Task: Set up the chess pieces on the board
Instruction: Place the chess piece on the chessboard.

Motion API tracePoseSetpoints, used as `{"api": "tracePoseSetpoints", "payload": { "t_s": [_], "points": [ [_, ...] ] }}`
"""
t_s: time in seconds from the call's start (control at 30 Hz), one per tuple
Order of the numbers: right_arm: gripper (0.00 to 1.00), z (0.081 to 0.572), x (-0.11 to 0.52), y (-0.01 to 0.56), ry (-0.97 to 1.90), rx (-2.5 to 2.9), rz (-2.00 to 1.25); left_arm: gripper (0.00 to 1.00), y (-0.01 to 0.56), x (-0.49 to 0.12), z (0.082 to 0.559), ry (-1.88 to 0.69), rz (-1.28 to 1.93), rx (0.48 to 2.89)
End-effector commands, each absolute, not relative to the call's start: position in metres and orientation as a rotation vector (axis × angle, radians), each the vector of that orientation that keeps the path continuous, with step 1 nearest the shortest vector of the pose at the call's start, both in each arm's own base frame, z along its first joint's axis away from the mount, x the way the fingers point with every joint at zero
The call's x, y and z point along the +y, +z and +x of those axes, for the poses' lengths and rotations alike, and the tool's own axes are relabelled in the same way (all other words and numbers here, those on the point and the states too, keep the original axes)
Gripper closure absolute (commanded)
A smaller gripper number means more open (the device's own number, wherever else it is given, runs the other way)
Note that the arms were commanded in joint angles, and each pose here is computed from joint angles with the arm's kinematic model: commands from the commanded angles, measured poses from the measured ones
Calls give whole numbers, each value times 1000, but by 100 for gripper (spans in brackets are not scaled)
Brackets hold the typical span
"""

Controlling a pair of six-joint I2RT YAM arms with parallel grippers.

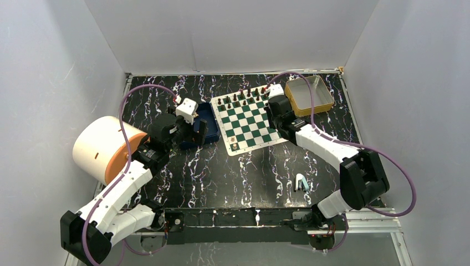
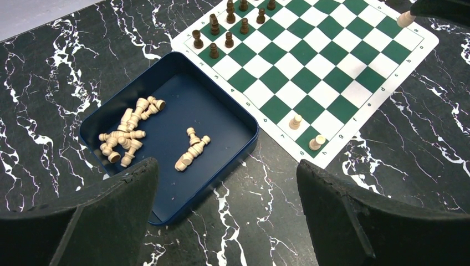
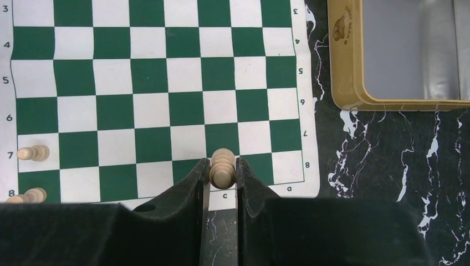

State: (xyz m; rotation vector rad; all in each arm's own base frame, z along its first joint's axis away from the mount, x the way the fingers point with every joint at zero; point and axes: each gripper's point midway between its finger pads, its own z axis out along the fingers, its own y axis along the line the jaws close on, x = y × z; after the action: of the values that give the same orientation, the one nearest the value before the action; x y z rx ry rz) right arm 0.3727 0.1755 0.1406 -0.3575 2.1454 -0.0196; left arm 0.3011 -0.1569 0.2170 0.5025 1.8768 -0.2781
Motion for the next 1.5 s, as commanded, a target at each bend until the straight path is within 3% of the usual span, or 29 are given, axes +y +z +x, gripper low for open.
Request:
{"api": "tracePoseSetpoints", "payload": {
  "t_s": [0.0,0.4,0.9,1.47],
  "points": [
    [83,385,189,160,70,2088,-375,9,231,-154,300,-267,489,1835],
    [84,377,225,122,286,2116,-383,8,231,-154,300,-267,486,1836],
    [85,366,234,75,211,2124,-456,8,229,-155,301,-269,489,1840],
    [84,340,257,60,222,2156,-522,8,228,-155,301,-268,494,1844]
  ]
}}
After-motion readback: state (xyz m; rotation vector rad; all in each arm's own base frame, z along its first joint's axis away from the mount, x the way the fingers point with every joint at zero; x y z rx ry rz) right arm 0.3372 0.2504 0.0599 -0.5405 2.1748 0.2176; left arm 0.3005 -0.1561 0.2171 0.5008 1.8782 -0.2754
